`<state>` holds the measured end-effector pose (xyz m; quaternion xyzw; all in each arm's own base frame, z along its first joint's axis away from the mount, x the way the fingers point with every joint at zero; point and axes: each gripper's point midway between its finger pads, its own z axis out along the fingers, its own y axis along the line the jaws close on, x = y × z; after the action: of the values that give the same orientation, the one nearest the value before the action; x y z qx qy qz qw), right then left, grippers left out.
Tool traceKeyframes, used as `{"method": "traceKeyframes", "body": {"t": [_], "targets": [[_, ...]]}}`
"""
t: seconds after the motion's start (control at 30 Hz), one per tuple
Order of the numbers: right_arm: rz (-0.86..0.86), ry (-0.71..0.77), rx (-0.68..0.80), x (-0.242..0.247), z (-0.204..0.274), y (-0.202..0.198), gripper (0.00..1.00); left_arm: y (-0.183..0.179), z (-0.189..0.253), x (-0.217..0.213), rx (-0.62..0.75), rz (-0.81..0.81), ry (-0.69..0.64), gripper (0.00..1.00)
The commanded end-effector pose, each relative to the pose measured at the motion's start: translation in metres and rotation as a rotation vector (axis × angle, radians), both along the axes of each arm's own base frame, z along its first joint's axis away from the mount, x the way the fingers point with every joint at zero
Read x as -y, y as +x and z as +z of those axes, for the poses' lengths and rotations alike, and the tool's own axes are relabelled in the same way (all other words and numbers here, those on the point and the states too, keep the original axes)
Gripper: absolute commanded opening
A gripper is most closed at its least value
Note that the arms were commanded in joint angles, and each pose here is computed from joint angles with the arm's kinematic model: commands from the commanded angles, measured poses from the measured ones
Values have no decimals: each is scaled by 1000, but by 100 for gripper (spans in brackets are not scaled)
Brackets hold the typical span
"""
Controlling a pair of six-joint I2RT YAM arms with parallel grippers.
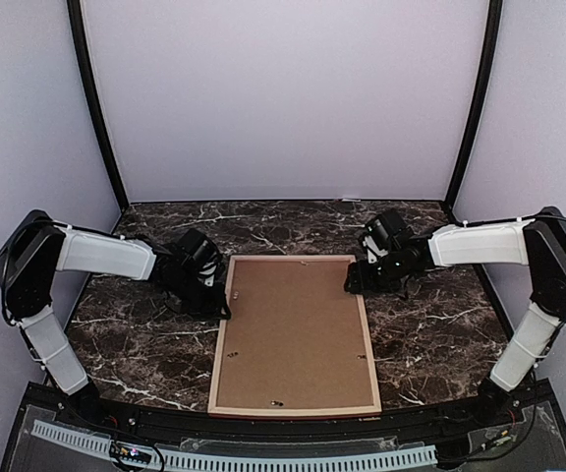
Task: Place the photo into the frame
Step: Press the fastener onto the backboard.
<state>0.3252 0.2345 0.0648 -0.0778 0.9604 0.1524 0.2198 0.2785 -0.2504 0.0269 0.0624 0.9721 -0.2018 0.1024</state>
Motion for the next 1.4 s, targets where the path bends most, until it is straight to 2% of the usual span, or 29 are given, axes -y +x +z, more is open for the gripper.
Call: {"method": "traceKeyframes", "body": {"t": [0.0,0.27,0.6,1.13,1.37], "targets": [[29,-37,17,-2,-3,15,73,1,-3,-1,0,-18,35,18],[55,-45,-5,-7,-14,29,70,1,-3,2,-17,-12,30,16],[71,-44,-37,-13,-25,38,61,4,-4,6,-31,-26,34,16],[163,-38,-66,-11,-25,24,63,6,0,6,-32,-11,34,17],[183,-44,-85,-11,-32,22,58,6,1,7,-33,-12,32,17]]}}
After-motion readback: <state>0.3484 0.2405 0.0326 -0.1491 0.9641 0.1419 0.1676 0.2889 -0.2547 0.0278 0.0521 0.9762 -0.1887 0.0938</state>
